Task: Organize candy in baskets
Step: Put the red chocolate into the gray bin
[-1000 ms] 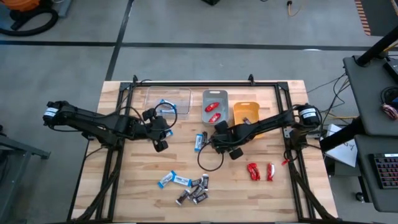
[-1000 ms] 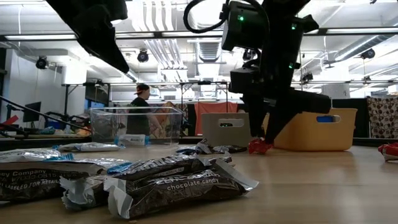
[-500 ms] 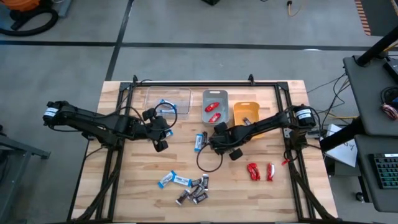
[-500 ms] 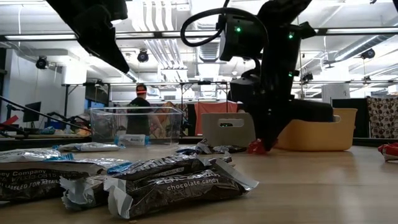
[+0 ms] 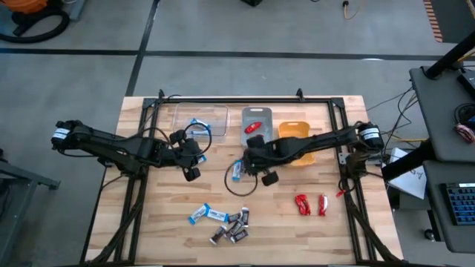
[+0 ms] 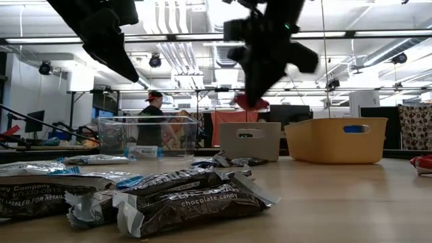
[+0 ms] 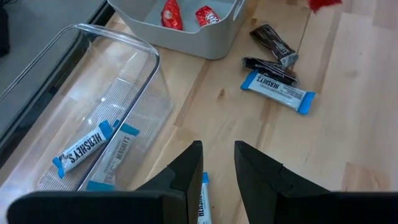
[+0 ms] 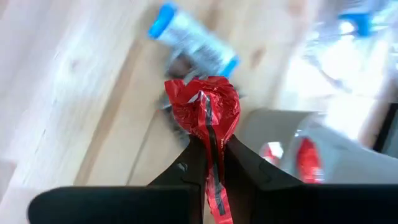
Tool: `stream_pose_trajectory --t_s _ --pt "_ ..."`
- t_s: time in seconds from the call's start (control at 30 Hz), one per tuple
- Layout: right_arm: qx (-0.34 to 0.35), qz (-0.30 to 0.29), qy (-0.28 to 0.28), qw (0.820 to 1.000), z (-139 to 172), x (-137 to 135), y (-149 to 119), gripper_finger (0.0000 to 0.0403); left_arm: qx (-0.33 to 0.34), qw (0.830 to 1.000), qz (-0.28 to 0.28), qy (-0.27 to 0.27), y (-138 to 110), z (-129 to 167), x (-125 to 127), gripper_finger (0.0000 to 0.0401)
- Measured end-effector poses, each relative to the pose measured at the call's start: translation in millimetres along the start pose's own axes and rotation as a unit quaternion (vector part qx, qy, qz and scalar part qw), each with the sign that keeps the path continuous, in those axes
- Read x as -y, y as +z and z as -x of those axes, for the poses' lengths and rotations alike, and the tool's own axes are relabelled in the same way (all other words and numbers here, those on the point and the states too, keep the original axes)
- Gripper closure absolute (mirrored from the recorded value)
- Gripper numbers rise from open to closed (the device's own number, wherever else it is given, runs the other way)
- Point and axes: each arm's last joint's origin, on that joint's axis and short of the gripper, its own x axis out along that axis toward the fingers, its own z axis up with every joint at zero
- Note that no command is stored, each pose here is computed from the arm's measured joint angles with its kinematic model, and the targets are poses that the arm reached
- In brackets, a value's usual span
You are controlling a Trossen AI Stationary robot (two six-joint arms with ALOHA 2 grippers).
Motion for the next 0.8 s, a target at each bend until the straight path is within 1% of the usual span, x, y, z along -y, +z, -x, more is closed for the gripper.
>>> stream_pose_trajectory --t_s 0.13,0.3,0.4,0.5,0.57,0.67,0.8 --pt "0.017 -0.065 -0.021 0.998 11 28 -3 0.0370 -0.004 1.000 -0.001 -0.004 -1 0 0 0.0325" --pt "0.001 -0.147 -0.042 0.988 6 68 -26 0.0370 -0.009 1.000 -0.001 -0.002 -2 0 0 0.0325" --pt "0.002 -0.202 -0.041 0.979 -3 94 -46 0.0370 -0.009 1.000 0.001 -0.002 -2 0 0 0.0325" --pt "0.011 -0.261 -0.027 0.965 -12 116 -68 0.0370 -0.009 1.000 0.002 -0.002 -2 0 0 0.0325" --pt "0.030 -0.297 -0.020 0.954 -16 128 -79 0.0369 -0.009 1.000 0.004 -0.002 -2 0 0 0.0325" --pt "0.050 -0.330 -0.010 0.943 -18 142 -91 0.0369 -0.009 1.000 0.004 -0.001 -2 0 0 0.0325" --pt "0.064 -0.333 -0.028 0.940 -21 152 -99 0.0369 -0.011 1.000 0.002 -0.001 -2 -1 0 0.0325"
